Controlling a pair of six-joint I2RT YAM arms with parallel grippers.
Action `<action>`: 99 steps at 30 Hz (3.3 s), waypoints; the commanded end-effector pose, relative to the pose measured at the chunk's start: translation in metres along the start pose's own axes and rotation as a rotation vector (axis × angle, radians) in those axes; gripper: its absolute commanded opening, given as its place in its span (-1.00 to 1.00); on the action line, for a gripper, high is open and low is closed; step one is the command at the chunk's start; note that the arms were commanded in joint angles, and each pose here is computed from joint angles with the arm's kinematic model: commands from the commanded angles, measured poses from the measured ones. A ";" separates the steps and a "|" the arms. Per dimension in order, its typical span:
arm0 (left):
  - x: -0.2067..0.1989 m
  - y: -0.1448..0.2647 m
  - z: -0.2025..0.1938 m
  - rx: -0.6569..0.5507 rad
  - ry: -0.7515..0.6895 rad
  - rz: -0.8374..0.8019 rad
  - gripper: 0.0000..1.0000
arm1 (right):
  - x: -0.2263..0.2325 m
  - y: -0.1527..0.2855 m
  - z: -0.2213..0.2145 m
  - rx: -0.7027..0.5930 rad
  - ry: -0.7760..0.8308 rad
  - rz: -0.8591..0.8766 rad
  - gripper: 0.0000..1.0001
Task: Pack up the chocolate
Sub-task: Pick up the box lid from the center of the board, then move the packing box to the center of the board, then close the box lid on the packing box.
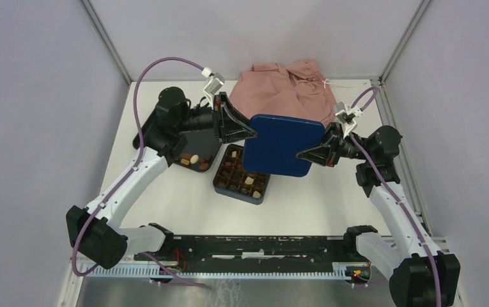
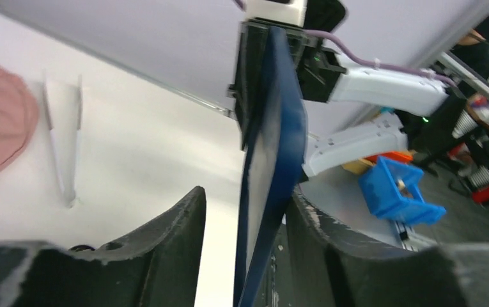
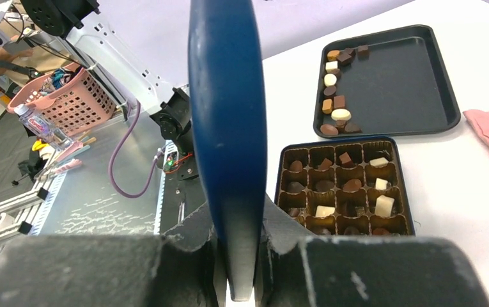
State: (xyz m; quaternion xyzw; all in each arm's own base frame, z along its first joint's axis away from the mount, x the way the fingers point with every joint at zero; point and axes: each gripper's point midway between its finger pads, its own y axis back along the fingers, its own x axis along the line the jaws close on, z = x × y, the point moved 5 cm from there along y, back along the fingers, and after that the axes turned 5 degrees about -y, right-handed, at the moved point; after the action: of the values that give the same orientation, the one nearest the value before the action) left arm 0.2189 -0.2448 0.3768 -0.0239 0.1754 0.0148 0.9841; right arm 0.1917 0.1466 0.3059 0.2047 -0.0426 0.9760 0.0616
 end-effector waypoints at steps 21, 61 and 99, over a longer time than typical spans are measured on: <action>0.077 0.134 -0.174 0.246 0.250 1.273 -0.22 | -0.052 0.008 -0.074 -0.011 -0.462 -0.139 -1.00; 0.073 0.055 -0.247 0.360 0.483 0.927 -0.71 | -0.080 -0.008 -0.100 0.022 -0.719 -0.171 -1.00; 0.052 0.066 -0.233 0.062 0.483 0.897 0.48 | -0.118 -0.054 -0.137 0.191 -0.859 -0.155 -0.97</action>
State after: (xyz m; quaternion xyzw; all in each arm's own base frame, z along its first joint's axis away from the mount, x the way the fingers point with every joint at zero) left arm 0.1781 -0.1777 0.1302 0.1096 0.3789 0.4439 0.8046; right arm 0.2384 0.2024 0.1306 0.6152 0.0493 0.7825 0.0827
